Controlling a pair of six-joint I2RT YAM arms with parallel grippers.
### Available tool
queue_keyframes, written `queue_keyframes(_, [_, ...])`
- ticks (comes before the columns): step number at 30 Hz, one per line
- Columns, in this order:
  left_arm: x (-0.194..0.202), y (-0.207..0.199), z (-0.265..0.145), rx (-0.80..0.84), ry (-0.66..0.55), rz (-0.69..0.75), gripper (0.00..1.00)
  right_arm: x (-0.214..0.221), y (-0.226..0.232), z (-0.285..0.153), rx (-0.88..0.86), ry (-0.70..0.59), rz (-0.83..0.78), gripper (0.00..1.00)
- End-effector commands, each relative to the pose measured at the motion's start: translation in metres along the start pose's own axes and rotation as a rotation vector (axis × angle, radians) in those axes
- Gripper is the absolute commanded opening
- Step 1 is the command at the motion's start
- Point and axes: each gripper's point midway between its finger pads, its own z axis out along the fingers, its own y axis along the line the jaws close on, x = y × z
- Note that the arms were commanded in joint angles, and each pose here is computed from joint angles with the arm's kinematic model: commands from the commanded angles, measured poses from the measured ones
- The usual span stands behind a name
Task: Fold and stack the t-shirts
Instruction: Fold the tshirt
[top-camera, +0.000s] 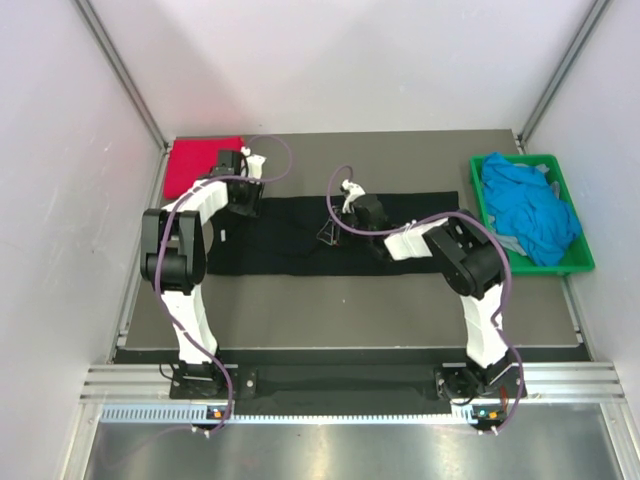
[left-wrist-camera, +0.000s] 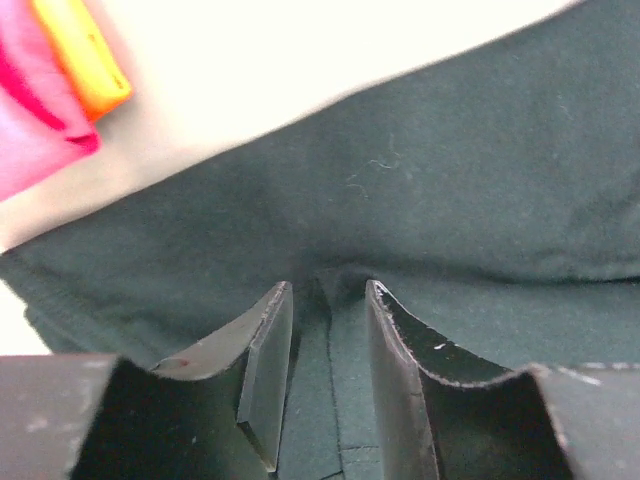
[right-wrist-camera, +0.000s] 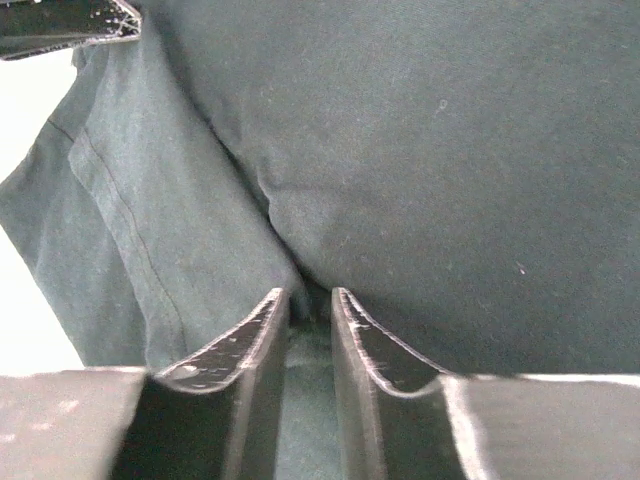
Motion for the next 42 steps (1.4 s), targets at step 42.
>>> queue_keyframes(42, [0.133,0.037,-0.089,-0.437,0.052,-0.854,0.33,0.066,0.037,-0.025,0.032,0.201,0.087,0.0])
